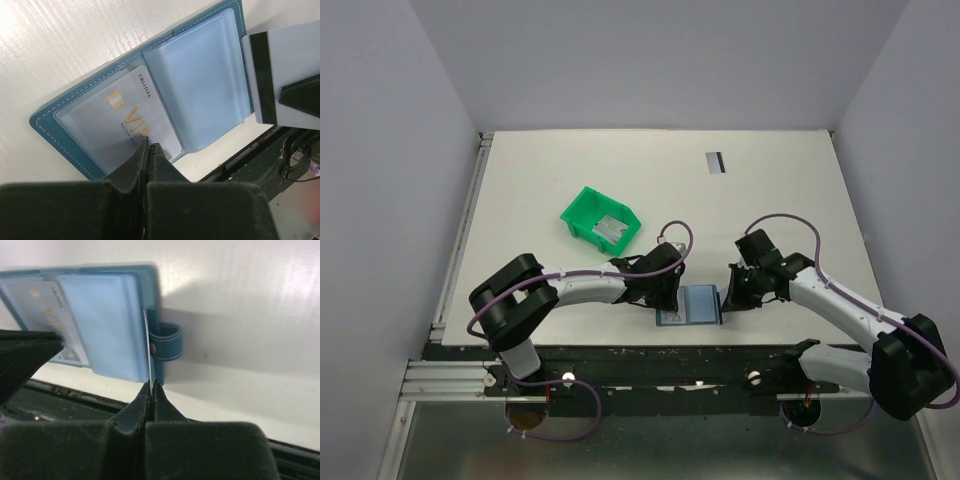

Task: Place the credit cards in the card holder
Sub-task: Turn over the card slot in the card holder.

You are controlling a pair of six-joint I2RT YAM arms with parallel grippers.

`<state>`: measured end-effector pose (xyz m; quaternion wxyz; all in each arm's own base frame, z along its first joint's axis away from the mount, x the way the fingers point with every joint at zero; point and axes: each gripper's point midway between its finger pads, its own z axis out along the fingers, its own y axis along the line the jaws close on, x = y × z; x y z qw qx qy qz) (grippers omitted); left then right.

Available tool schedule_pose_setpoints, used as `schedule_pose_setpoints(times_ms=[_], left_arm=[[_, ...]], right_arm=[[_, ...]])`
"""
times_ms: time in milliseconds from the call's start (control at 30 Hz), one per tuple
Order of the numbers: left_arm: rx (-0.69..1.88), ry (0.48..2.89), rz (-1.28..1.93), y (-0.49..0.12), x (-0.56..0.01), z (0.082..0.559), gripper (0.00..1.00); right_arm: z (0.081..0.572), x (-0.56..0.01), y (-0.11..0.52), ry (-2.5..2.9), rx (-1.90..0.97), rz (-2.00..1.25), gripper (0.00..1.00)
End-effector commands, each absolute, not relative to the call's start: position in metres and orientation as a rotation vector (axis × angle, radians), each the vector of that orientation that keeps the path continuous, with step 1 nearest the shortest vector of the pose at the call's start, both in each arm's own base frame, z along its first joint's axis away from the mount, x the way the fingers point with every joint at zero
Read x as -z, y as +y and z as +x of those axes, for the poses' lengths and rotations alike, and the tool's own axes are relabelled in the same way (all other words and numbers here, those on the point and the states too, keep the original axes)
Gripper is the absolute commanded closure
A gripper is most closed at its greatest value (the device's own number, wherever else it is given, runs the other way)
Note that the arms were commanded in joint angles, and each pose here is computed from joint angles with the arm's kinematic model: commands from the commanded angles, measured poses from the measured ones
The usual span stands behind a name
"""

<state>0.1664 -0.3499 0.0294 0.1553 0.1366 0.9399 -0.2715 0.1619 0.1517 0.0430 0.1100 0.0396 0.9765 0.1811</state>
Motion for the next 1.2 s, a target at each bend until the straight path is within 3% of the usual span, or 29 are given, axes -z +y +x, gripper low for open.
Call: schedule_pose_setpoints(times_ms=[0,200,567,767,967,1167], left_arm=[[0.672,2.776,0.41,-0.331,-0.006,0.155,1.0],[0.673,2.779,0.409,-0.332,-0.005,0.155,1.0],[0.669,2.779,0.408,-0.331,-0.005,0.156,1.0],[0.677,2.781,0.408,-0.331,-0.004,0.155,1.0],[0.68,2.781,0.407,-0.333,-0.003,0.155,1.0],[0.682,2.778,0.404,-0.333,-0.004,0.155,1.0]], right_arm=[[0.164,-0.048,0.106,2.863,-0.169,0.235,1.0],[0.174,-0.067,0.095,2.813,-0.078,0.234,1.0],[0.181,-0.066,0.144,2.733,-0.487,0.163,1.0],[0.193,-0.098,0.146,2.558,-0.56,0.119,1.0],[0.19,-0.119,0.186,2.502,-0.853,-0.044,1.0],[0.185,-0.095,0.193,2.617,-0.84,-0.045,1.0]])
